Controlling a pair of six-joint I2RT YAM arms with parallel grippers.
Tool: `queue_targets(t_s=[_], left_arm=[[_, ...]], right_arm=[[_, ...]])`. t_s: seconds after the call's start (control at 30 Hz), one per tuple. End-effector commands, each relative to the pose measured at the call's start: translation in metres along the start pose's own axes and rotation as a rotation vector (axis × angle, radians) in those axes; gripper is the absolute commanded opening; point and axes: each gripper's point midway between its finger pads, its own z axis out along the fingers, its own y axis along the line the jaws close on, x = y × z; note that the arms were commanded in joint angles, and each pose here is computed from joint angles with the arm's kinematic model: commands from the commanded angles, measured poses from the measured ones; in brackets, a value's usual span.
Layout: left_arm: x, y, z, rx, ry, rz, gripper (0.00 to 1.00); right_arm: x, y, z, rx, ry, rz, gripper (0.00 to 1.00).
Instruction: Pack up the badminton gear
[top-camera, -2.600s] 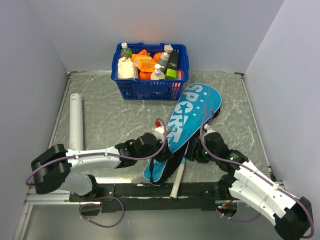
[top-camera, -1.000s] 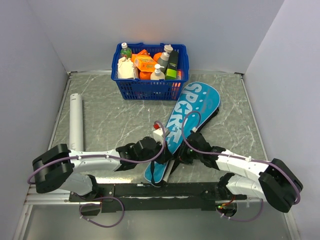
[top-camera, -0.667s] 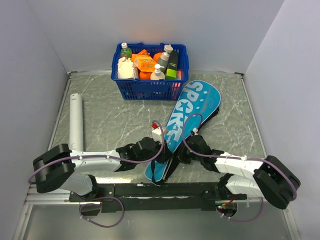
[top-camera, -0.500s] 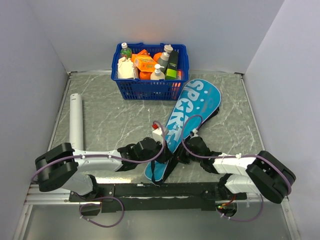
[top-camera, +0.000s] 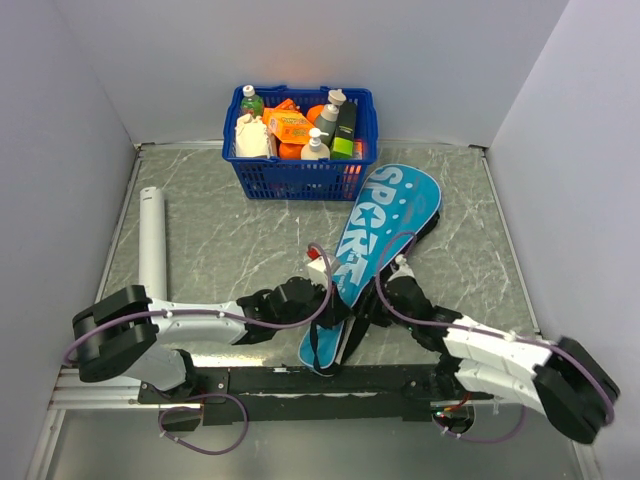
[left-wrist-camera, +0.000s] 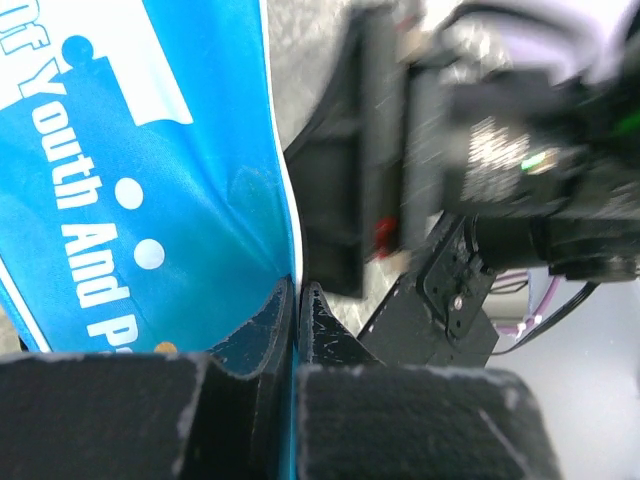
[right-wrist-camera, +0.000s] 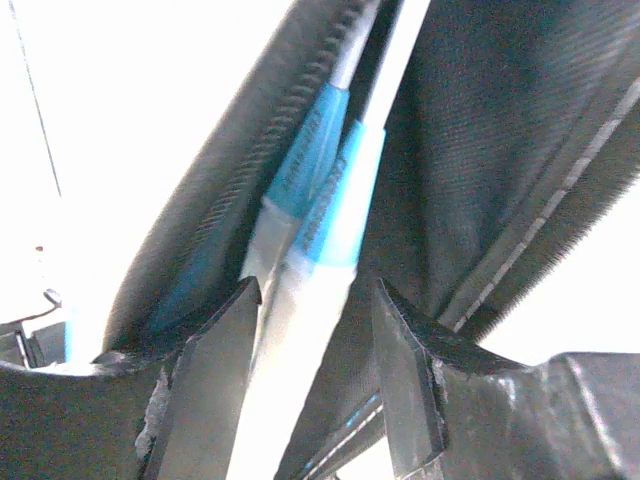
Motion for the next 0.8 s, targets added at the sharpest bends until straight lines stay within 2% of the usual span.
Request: queue_targets(t_s=[0.0,0.2,0.3,0.77], left_arm=[[0.013,-0.027,-0.004,0.090,0.060,0.006,0.01],[0.013,-0.026,-0.003,0.088,0.056,0.007,0.01],[0.011,-0.027,-0.003,0.090,0.050,0.007,0.01],[0.007,-0.032,-0.004,0.108,0.047,0.007,0.01]], right_arm=[[-0.031,0.024,-0.025,-0.060,-0.130,-0.031,0.58],[-0.020,0.000,-0.045,-0.005,-0.114,-0.017,0.58],[-0.012,-0.003,-0.048,-0.021,-0.093,0.000,0.54],[0.007,0.013,-0.035,-0.155,-0.024,0.044,0.41]])
